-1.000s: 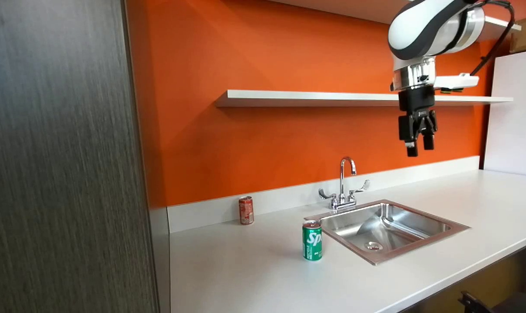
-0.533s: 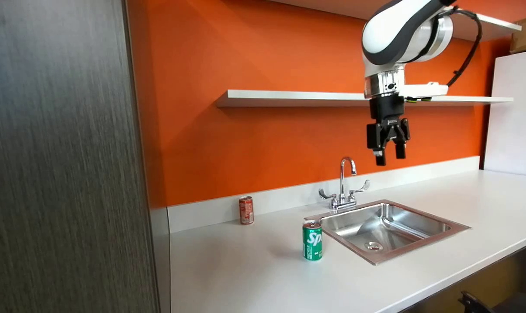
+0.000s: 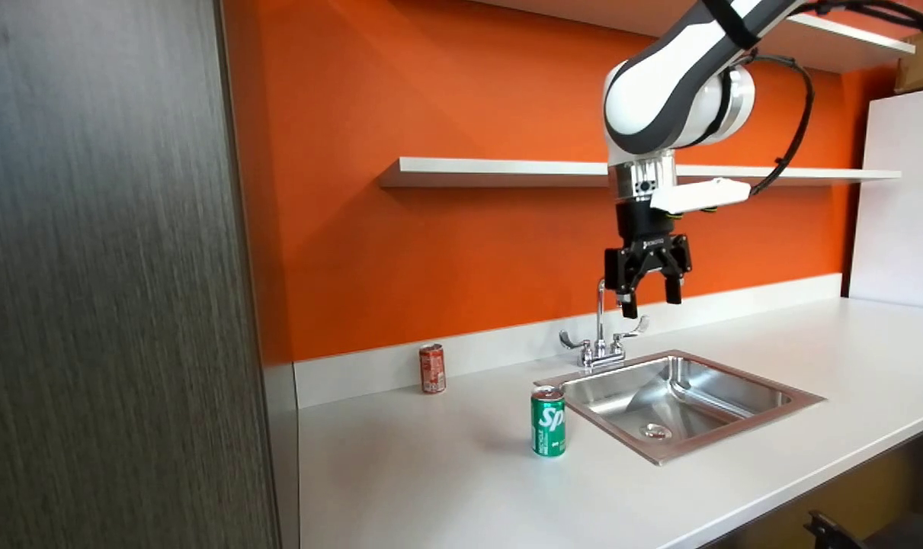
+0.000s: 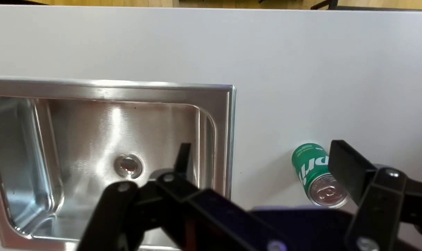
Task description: Put the Sprite can on the left side of the shelf
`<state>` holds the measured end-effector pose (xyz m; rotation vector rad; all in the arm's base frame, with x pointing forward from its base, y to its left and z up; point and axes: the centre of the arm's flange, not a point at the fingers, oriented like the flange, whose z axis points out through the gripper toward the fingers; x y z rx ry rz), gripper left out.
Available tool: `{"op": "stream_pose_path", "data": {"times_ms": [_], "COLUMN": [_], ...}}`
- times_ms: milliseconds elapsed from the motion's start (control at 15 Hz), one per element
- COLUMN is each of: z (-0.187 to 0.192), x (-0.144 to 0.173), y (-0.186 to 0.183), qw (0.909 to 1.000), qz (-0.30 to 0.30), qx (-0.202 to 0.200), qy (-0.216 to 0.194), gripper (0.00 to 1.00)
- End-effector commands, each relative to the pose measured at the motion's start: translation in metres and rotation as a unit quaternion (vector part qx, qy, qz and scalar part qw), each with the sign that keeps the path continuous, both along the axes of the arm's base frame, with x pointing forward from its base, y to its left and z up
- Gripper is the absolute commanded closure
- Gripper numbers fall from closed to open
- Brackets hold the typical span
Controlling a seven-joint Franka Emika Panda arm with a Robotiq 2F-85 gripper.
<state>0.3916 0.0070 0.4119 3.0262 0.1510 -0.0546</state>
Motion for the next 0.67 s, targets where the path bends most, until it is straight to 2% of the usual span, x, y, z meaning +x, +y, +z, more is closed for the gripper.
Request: {"op": "stream_pose_path", "data": {"times_ms": [0,333,600], "z": [-0.029,-0.063,-0.083], "x": [0.013,0.023,0.025], "y": [0.012,0.026,0.042], "qw": [0.9995,0.9997,0.9998], "qz": [-0.027,-0.017,-0.001], "qx": [0.008,0.014,0.020], "qy": [-0.010,-0.009,0.008], "gripper": [0.00,0.00,0.00]}}
